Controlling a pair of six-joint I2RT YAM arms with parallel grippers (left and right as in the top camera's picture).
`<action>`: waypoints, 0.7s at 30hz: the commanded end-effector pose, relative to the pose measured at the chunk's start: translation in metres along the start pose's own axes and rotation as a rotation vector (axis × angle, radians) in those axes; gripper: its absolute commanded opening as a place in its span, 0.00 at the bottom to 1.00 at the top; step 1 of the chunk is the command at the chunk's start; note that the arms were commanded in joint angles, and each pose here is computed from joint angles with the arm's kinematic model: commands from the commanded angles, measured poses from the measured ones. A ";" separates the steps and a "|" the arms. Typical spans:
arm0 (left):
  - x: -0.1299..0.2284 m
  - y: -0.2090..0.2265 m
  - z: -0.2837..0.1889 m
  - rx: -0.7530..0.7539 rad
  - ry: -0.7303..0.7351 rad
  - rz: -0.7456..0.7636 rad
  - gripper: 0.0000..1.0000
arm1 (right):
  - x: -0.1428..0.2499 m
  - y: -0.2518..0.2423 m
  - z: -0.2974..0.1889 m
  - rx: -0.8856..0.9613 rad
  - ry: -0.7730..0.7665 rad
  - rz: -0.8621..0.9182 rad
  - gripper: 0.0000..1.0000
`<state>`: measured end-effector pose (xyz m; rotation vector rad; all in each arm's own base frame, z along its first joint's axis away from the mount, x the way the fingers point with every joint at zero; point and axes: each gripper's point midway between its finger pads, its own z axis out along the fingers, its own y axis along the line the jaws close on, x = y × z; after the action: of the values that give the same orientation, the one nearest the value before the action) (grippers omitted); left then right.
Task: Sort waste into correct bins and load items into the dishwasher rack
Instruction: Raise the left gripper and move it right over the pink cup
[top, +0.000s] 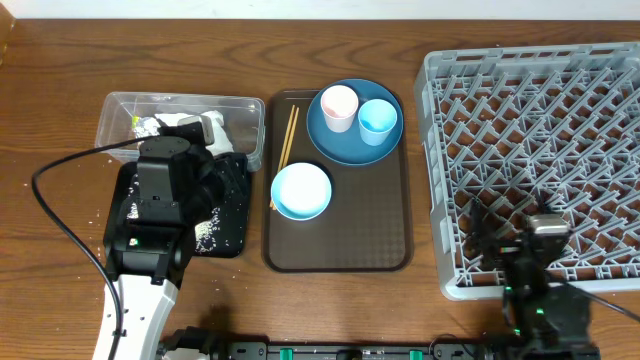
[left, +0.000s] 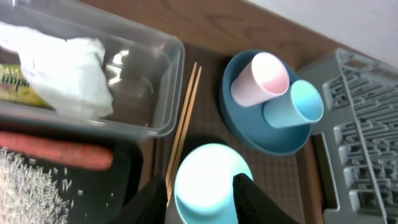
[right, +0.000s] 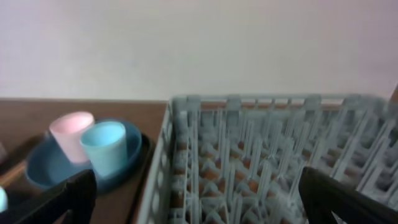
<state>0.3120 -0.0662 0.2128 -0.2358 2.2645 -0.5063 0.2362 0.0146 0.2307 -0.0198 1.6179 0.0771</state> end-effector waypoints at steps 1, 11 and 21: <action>-0.009 -0.012 -0.002 0.054 -0.026 0.041 0.36 | -0.056 0.002 -0.005 -0.002 -0.030 0.010 0.99; -0.057 -0.063 -0.007 0.207 0.017 0.053 0.35 | -0.126 0.050 0.029 -0.259 0.276 0.049 0.99; -0.084 -0.103 0.042 0.187 0.220 0.127 0.36 | -0.109 0.084 0.037 -0.467 0.435 0.119 0.99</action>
<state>0.3842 -0.1245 0.2922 -0.0254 2.3776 -0.6962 0.2743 0.0929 0.3432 -0.3111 1.9773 0.5260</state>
